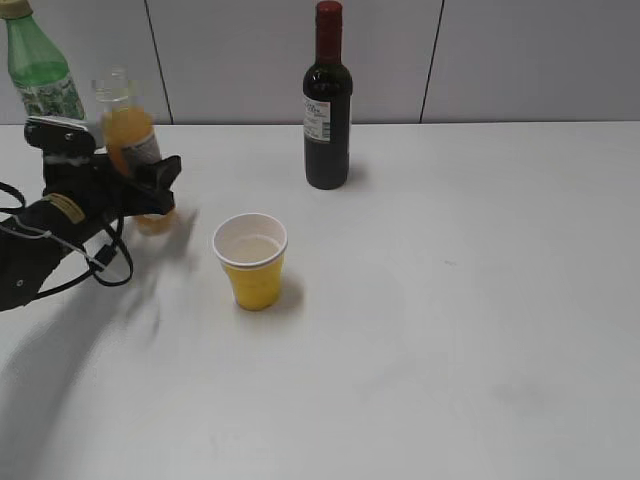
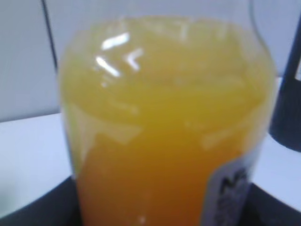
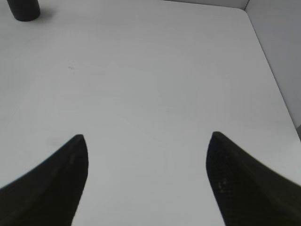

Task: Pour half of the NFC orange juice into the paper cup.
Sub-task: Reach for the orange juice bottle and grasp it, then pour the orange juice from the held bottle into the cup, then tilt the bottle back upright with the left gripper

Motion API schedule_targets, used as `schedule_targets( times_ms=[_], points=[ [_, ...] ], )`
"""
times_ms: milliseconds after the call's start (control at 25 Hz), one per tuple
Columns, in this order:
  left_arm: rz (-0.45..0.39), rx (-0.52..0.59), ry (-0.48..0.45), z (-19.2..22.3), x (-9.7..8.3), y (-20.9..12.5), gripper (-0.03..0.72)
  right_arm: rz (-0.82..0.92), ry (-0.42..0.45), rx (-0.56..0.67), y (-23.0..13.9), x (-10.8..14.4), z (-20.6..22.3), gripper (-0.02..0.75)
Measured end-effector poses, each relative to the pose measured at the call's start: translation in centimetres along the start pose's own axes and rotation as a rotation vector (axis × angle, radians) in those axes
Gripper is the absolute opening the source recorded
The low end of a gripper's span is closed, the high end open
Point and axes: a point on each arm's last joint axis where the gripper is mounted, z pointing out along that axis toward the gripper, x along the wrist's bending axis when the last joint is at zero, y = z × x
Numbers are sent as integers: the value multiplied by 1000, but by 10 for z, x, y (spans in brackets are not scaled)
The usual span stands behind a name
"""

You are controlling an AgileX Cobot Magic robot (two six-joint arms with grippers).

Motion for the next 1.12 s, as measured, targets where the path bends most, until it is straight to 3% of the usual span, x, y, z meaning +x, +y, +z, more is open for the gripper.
schedule_targets(
  times_ms=[160, 400, 760, 1120],
  points=[
    [20, -10, 107, -28, 6, 13, 465, 0, 0, 0, 0, 0, 0, 593],
    [32, 26, 177, -70, 4, 23, 465, 0, 0, -1, 0, 0, 0, 593],
    [151, 91, 167, -109, -33, 24, 465, 0, 0, -1, 0, 0, 0, 593],
    [139, 146, 224, -126, -54, 16, 465, 0, 0, -1, 0, 0, 0, 593]
  ],
)
